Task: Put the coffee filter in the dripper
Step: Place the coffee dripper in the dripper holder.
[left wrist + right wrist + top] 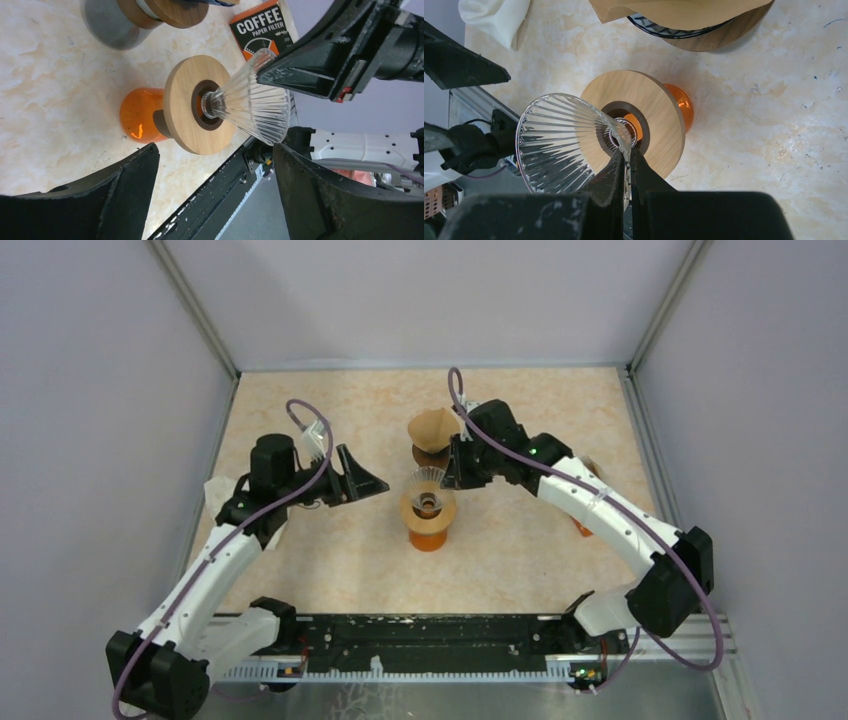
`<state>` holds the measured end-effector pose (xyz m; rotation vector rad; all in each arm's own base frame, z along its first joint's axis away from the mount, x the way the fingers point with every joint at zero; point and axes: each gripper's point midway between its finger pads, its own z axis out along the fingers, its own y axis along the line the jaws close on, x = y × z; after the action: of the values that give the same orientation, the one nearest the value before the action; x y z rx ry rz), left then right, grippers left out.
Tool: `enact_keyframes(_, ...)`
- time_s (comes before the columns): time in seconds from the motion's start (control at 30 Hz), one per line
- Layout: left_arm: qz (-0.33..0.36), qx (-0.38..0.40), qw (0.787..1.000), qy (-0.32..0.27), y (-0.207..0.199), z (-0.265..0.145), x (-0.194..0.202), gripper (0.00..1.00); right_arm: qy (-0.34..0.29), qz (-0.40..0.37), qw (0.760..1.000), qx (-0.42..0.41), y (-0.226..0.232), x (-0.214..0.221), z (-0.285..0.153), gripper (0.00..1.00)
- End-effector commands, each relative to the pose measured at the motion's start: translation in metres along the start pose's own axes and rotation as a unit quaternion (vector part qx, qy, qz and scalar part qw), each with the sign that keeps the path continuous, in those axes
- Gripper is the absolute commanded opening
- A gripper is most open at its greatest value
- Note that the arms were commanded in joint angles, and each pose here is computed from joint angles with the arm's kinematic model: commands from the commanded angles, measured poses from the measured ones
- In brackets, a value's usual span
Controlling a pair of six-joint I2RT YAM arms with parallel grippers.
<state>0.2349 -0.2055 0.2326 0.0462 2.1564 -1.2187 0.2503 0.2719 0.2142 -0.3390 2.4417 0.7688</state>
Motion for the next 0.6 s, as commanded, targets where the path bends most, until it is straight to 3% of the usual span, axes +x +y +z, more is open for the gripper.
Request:
enact_keyframes(0.0, 0.016, 0.029, 0.999, -0.007, -0.024, 0.005, -0.007, 0.88, -0.044, -0.023, 0.998, -0.026, 0.020, -0.027, -0.006, 0.00)
enact_keyframes(0.57, 0.037, 0.023, 0.999, 0.031, -0.036, 0.037, 0.013, 0.66, -0.018, -0.026, 1.000, 0.001, 0.005, -0.005, 0.016, 0.00)
